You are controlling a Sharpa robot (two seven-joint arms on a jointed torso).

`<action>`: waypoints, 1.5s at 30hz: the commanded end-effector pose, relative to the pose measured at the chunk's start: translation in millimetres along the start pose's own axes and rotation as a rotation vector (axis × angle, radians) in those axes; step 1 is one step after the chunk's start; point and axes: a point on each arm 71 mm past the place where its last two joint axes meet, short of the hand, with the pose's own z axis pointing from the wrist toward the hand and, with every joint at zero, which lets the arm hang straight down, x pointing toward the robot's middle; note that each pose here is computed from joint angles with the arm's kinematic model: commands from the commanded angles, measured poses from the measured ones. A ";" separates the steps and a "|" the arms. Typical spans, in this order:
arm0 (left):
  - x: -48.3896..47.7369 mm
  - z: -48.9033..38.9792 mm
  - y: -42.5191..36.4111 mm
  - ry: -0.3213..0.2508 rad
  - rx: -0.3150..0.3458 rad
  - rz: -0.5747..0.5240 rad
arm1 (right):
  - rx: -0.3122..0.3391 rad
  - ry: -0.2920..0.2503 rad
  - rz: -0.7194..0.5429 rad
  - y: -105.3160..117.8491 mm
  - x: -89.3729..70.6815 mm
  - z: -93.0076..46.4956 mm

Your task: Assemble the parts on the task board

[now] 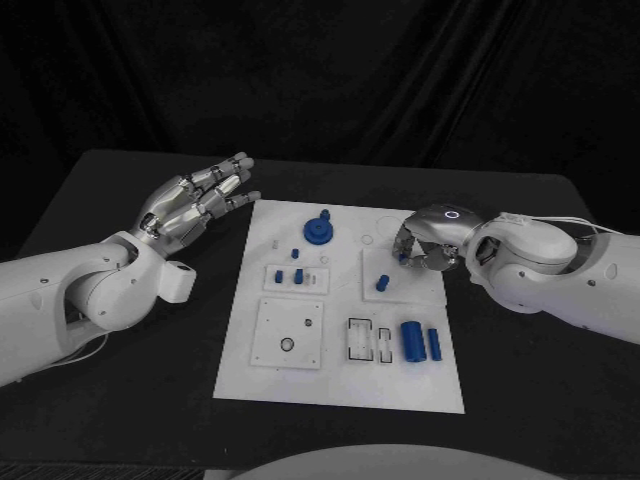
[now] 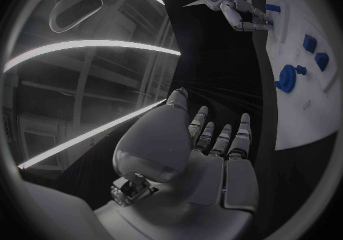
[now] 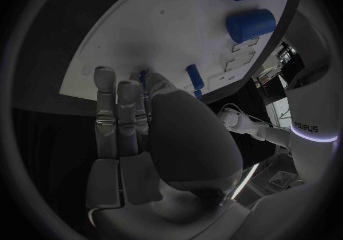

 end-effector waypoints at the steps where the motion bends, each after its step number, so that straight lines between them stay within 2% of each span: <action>1: 1.9 0.3 -0.1 0.012 0.013 -0.019 | -0.003 -0.045 0.001 -0.7 -1.6 -1.4; 8: 1.2 -0.1 0.8 0.010 0.010 -0.018 | -0.013 -0.104 0.010 -0.5 -8.0 -6.1; 15: 1.0 0.2 1.6 0.009 0.007 -0.018 | -0.048 -0.195 0.004 6.1 -33.6 -12.4; 19: 1.3 1.2 2.4 0.011 0.004 -0.018 | -0.076 -0.214 -0.009 14.7 -48.1 -15.0; 23: 1.9 2.3 3.4 0.014 0.001 -0.020 | -0.114 -0.217 -0.009 28.8 -55.9 -16.9; 27: 2.4 2.5 4.6 0.016 -0.002 -0.022 | -0.165 -0.202 -0.006 47.5 -58.1 -15.2; 32: 2.7 1.3 7.7 0.016 -0.009 -0.026 | -0.243 -0.160 0.003 75.9 -51.8 -8.1; 39: 5.3 2.8 11.6 0.023 -0.014 -0.033 | -0.337 -0.095 0.021 110.4 -31.8 7.2; 45: 7.6 4.5 13.3 0.029 -0.018 -0.037 | -0.385 -0.046 0.004 131.0 -13.7 19.7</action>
